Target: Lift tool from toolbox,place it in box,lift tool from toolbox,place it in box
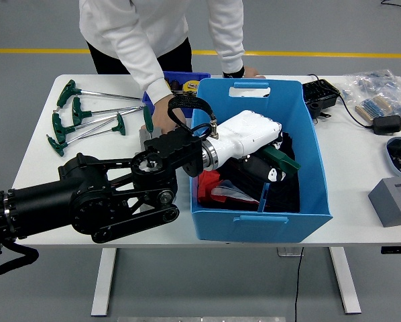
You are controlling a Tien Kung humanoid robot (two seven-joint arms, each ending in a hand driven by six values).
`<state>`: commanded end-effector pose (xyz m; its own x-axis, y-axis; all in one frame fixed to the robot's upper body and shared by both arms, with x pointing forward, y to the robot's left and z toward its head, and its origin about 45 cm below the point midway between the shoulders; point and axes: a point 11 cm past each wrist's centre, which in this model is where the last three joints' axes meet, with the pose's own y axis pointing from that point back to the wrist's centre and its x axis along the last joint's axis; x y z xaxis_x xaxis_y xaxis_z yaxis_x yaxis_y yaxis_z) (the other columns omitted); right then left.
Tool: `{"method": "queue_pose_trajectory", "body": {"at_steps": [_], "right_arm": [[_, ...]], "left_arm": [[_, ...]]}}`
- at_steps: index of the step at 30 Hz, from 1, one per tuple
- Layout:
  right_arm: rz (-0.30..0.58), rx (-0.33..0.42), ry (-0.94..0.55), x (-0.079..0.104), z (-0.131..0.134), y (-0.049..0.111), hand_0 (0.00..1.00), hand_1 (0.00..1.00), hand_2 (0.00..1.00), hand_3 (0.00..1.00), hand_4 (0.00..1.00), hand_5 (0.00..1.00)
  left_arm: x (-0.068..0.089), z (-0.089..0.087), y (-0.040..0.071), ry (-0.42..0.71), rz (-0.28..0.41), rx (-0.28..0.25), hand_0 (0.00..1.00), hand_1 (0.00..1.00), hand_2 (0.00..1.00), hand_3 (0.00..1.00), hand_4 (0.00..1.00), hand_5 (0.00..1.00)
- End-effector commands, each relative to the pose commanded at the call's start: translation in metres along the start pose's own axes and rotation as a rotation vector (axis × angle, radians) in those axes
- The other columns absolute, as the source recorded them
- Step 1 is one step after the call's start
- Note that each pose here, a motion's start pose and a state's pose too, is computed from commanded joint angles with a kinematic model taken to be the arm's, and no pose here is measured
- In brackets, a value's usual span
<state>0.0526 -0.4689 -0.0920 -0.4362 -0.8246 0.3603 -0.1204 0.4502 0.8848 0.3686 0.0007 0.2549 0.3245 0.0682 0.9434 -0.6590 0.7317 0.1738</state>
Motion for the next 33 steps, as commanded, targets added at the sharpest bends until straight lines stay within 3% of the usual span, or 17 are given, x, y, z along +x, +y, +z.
{"method": "queue_pose_trajectory", "body": {"at_steps": [5,6,12,13,18,19,24,25,30,31,33], "right_arm": [[0.0,0.005,0.004,0.001,-0.003,0.0,0.691,0.651,0.726,0.591,0.834,0.762],[0.0,0.006,0.004,0.001,-0.003,0.0,0.69,0.651,0.727,0.592,0.834,0.76],[0.001,0.009,0.007,0.002,-0.005,0.0,0.69,0.651,0.727,0.592,0.834,0.76],[0.001,0.009,0.007,0.002,-0.005,0.0,0.691,0.651,0.726,0.592,0.834,0.76],[0.002,0.008,0.014,0.002,-0.005,0.0,0.691,0.651,0.726,0.592,0.834,0.76],[0.002,0.008,0.015,0.002,-0.005,0.0,0.692,0.651,0.727,0.592,0.834,0.759],[0.003,0.009,0.02,0.003,-0.006,0.0,0.692,0.651,0.727,0.592,0.834,0.759],[0.003,0.009,0.02,0.003,-0.006,0.0,0.693,0.651,0.727,0.593,0.834,0.759],[0.004,0.01,0.025,0.003,-0.006,0.0,0.693,0.651,0.727,0.593,0.834,0.759],[0.004,0.01,0.026,0.003,-0.006,0.0,0.692,0.651,0.727,0.592,0.836,0.76],[0.004,0.01,0.028,0.004,-0.006,0.0,0.692,0.651,0.727,0.592,0.836,0.76]], "left_arm": [[-0.003,0.004,-0.005,-0.02,-0.001,-0.016,0.157,0.002,0.029,0.08,0.783,0.45],[-0.003,0.004,-0.006,-0.022,0.0,-0.017,0.194,0.051,0.085,0.148,0.805,0.463],[-0.006,0.005,-0.011,-0.041,-0.003,-0.021,0.194,0.051,0.085,0.148,0.805,0.463],[-0.006,0.005,-0.011,-0.042,-0.003,-0.022,0.264,0.208,0.229,0.367,0.852,0.491],[-0.009,0.003,-0.015,-0.055,0.007,-0.025,0.264,0.208,0.229,0.367,0.852,0.491],[-0.009,0.003,-0.016,-0.057,0.008,-0.025,0.281,0.348,0.387,0.496,0.879,0.491],[-0.007,-0.004,-0.019,-0.083,0.035,-0.02,0.281,0.348,0.387,0.496,0.879,0.491],[-0.006,-0.005,-0.019,-0.09,0.042,-0.019,0.38,0.516,0.532,0.554,0.889,0.488],[0.001,-0.012,-0.02,-0.144,0.078,-0.006,0.38,0.516,0.532,0.554,0.889,0.488],[0.004,-0.013,-0.02,-0.156,0.09,-0.003,0.539,0.625,0.674,0.607,0.908,0.499],[0.011,-0.015,-0.021,-0.171,0.121,0.001,0.539,0.625,0.674,0.607,0.908,0.499]]}}
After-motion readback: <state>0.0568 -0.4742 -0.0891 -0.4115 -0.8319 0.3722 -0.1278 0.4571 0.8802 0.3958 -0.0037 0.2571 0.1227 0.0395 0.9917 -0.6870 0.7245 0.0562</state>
